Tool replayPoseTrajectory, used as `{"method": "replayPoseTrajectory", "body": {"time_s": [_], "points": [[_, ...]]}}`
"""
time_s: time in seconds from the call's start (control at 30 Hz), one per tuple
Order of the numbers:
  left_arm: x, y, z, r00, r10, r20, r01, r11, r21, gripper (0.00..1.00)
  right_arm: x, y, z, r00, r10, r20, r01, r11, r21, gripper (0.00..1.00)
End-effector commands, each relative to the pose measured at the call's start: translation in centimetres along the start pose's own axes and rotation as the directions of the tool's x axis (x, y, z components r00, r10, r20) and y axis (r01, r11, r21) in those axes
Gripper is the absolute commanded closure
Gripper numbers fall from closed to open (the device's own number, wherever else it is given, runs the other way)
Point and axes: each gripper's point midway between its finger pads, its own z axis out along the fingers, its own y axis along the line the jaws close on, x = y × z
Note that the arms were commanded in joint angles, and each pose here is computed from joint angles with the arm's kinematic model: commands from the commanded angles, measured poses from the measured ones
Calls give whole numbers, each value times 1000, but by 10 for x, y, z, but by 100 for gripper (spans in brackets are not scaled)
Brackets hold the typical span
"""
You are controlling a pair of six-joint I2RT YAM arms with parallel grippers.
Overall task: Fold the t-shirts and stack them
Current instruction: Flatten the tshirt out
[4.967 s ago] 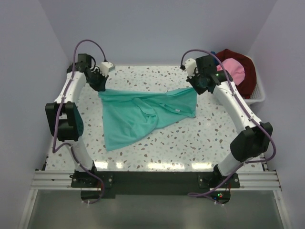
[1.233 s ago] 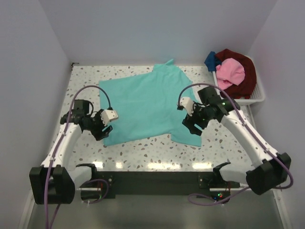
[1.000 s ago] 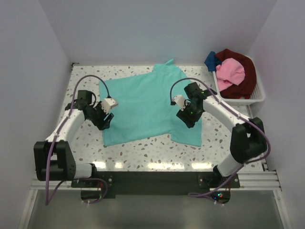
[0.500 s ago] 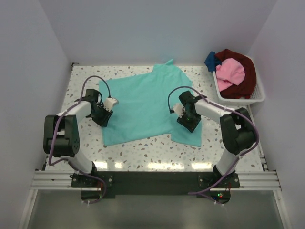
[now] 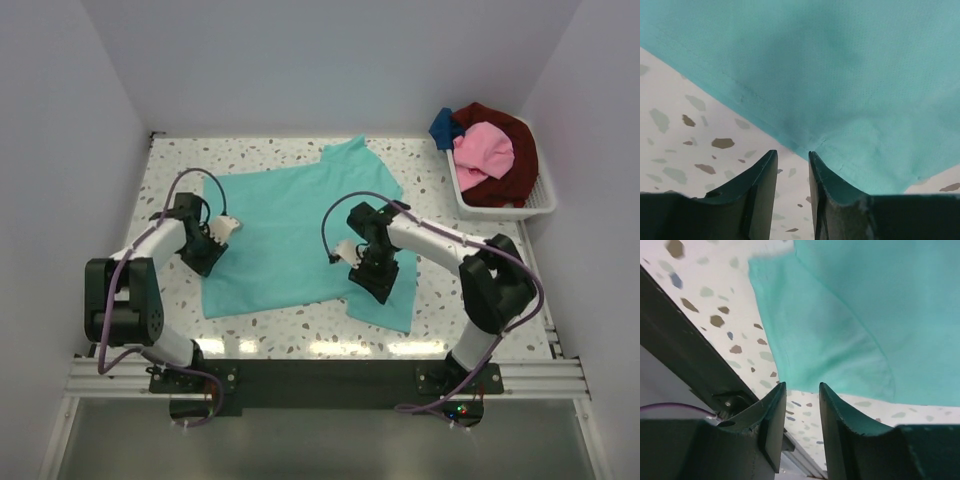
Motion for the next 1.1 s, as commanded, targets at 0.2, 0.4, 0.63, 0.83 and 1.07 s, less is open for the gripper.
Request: {"method": "replayPoseTrajectory", "body": {"time_s": [0.2, 0.4, 0.63, 0.83, 1.07], "points": [[-73, 16, -41, 978, -3, 208, -3, 1000, 25, 57, -27, -79, -50, 983, 103, 155, -128, 978, 164, 66], [-74, 17, -15, 982, -44, 183, 34, 998, 56, 55, -16, -122, -21, 986, 143, 86, -160, 955, 250, 70], [-62, 18, 5, 990, -52, 128, 46, 998, 53, 55, 12, -103, 14, 990, 139, -35, -131, 974, 182, 70], [-46, 13, 10, 997, -29, 72, 25, 998, 57, 55, 46, -45, 36, 974, 13, -224, 6, 996, 85, 71], [-27, -4, 6, 999, 16, 31, -19, 994, 105, 55, 37, 8, 17, 975, -63, -214, 35, 990, -134, 69]]}}
